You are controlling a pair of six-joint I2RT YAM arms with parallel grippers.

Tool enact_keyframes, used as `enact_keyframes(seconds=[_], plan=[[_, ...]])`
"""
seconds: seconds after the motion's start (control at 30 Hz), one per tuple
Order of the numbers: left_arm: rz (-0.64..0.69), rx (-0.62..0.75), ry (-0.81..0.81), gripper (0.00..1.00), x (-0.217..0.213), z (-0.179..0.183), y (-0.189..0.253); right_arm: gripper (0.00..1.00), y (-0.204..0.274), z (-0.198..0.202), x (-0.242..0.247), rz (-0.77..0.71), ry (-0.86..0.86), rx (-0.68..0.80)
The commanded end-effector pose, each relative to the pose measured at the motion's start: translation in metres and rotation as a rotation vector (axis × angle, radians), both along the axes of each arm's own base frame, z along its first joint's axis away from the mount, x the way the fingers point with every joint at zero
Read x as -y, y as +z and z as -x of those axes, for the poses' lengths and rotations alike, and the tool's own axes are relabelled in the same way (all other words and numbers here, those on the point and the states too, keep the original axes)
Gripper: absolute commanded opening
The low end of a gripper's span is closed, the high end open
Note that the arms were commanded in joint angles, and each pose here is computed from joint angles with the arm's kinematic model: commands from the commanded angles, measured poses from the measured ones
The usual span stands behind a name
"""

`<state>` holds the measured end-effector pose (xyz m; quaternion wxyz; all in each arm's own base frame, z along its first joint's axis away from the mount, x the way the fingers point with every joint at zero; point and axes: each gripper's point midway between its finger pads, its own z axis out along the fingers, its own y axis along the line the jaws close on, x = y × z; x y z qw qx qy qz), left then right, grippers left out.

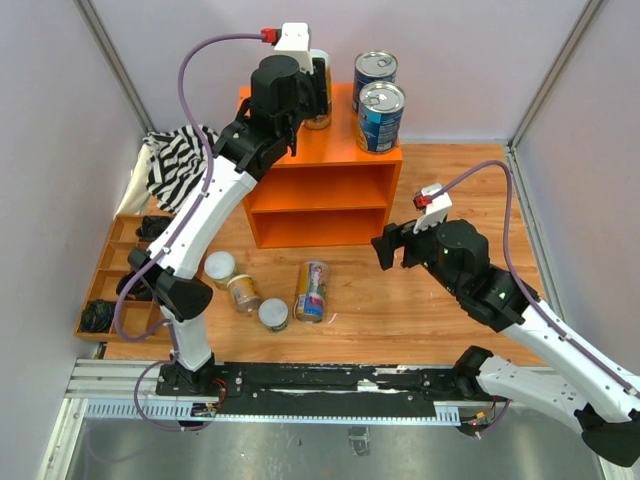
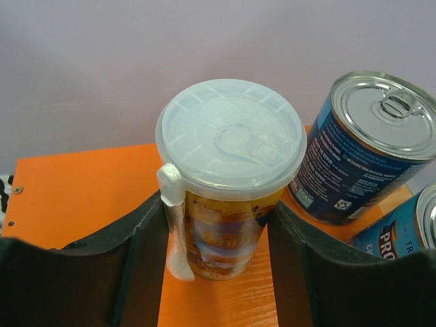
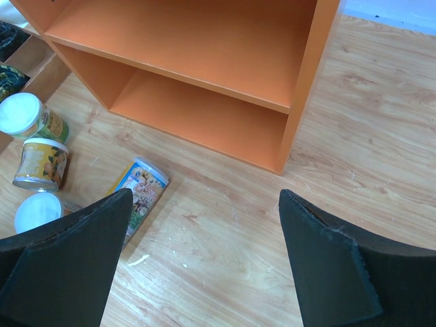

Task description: Place and organize the canned foods onto the counter

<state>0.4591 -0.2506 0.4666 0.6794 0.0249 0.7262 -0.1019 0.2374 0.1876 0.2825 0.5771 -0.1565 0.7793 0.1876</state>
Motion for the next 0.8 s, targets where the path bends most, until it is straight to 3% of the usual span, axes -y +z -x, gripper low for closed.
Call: enact_keyframes(seconds=[0.0, 0.53, 0.63, 0.77], plan=[[0.139, 0.181, -0.053, 0.0, 0.005, -0.004, 0.061, 0.89, 0.017, -0.003, -0.005, -0.018, 0.008, 0.044], [0.079, 0.189, -0.106, 0.0, 0.021, -0.022, 0.041, 0.91, 0.005, -0.013, -0.014, 0.007, 0.003, 0.031], [0.072, 0.184, -0.1, 0.14, 0.02, -0.023, 0.038, 0.91, 0.005, -0.014, -0.014, 0.007, 0.0, 0.032], [0.058, 0.174, -0.098, 0.49, 0.021, -0.025, 0.033, 0.92, 0.004, -0.014, -0.015, 0.007, 0.001, 0.029]])
